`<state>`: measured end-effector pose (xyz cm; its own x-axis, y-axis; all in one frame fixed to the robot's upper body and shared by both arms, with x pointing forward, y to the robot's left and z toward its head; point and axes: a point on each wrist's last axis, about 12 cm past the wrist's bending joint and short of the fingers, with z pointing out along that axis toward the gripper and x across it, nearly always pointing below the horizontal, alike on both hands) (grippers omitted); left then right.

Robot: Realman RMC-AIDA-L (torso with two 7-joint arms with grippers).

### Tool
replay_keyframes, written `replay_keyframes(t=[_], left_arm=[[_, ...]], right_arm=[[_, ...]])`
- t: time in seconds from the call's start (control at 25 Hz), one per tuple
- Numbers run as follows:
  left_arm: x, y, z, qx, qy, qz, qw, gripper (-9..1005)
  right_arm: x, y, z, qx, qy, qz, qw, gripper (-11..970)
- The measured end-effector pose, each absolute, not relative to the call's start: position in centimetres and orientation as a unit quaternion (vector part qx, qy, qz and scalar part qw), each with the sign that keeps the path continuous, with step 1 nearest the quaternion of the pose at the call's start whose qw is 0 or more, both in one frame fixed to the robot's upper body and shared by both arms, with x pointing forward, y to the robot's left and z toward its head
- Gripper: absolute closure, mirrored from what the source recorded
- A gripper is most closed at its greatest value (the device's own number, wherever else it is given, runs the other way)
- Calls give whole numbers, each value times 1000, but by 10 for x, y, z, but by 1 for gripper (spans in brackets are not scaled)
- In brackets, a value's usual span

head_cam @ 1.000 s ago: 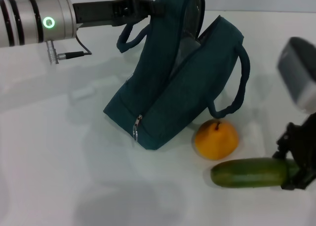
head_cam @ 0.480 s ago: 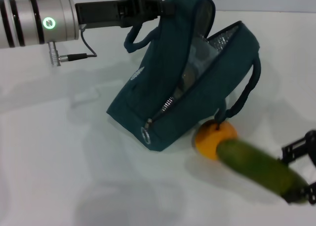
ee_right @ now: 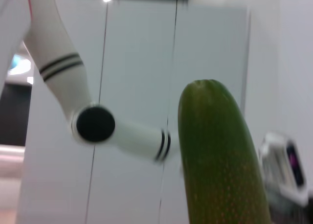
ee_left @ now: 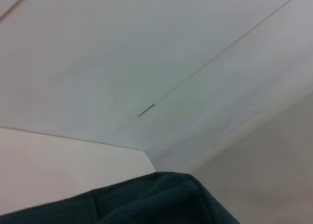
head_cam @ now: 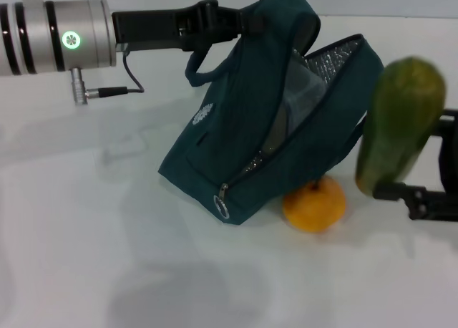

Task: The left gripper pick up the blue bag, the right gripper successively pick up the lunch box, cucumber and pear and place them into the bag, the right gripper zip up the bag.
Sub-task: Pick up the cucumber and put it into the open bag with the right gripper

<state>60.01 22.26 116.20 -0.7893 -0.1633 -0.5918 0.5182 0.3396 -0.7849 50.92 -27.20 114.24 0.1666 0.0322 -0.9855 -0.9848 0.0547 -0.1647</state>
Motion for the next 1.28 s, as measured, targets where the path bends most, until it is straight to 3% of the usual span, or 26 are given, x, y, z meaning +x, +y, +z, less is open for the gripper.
replay_keyframes(t=[0.28, 0.48, 0.84, 1.28], left_arm=[[597, 222, 1159, 118, 762, -564, 295, 937], [595, 223, 1157, 118, 762, -565, 292, 937], [593, 224, 1157, 118, 761, -570, 285, 937], [591, 226, 1155, 111, 763, -571, 282, 937]], right_arm=[[513, -251, 1143, -527, 372, 424, 635, 291], [529, -243, 1148, -531, 371, 377, 662, 288], [553, -222, 1144, -563, 397, 321, 649, 282], [555, -212, 1126, -576, 428, 308, 624, 275]])
